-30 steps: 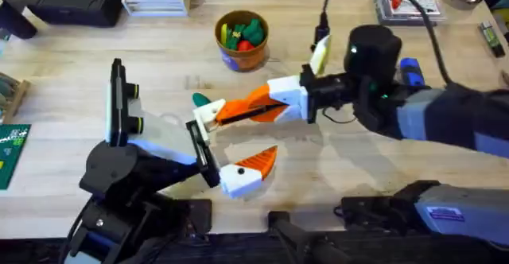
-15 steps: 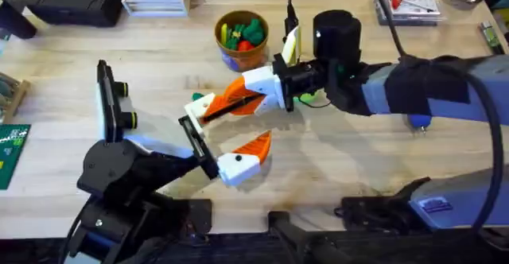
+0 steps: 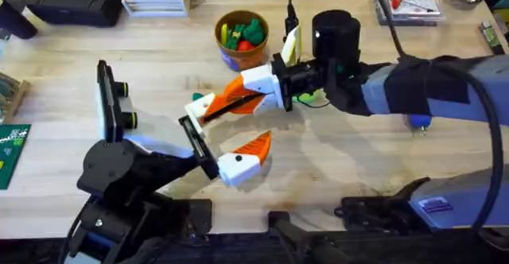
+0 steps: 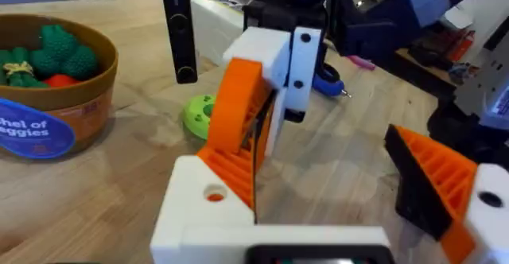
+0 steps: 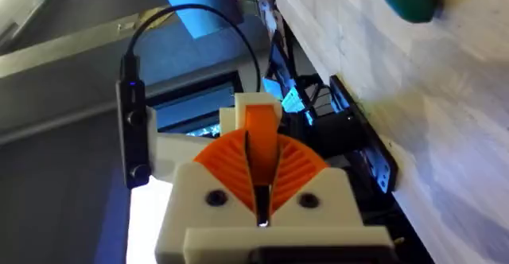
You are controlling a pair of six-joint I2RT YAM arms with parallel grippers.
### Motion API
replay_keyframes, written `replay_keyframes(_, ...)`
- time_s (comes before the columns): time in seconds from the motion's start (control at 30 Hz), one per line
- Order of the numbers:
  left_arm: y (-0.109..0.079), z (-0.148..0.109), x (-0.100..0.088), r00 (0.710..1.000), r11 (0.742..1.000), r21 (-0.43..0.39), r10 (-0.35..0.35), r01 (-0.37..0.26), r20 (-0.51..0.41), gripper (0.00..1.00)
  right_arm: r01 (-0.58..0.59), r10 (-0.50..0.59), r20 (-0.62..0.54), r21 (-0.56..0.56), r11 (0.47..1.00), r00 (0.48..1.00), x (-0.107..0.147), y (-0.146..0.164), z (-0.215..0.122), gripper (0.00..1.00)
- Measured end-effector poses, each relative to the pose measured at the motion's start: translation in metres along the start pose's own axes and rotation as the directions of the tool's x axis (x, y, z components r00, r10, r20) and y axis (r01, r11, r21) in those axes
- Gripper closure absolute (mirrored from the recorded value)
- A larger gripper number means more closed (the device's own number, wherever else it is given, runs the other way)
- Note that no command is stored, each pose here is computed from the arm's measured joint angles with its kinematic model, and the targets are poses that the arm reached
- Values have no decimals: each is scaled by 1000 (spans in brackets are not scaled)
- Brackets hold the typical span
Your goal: Pick up the gripper from the table and insert it into the empty holder that is missing its gripper. Then pick up a screw, insert it into the mounting hole, and use the screwdriver to tighten it. Finally, clean up the table by picking up the vegetable and placing it into the bucket.
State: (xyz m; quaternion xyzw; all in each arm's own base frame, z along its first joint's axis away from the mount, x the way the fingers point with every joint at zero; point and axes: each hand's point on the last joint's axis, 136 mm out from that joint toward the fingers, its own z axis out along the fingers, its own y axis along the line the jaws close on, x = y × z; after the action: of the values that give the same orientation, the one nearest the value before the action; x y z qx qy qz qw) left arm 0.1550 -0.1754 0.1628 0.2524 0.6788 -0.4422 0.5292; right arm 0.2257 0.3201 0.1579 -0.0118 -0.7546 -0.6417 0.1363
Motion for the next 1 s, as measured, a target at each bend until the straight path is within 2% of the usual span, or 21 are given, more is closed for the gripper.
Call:
replay_keyframes(0.33,-1,0,0,1000,1000,7,1,-1,-2,15,-11,11,10,6,1000,1000,-1,-1,2,871)
replay_keyframes(0.6,-8,0,2,1000,999,46,5,-5,-14,15,-12,12,-8,10,1000,1000,4,-2,7,769)
replay_keyframes(1.0,-8,0,3,1000,999,47,12,-12,-14,15,-17,17,-23,9,1000,1000,7,-2,7,671)
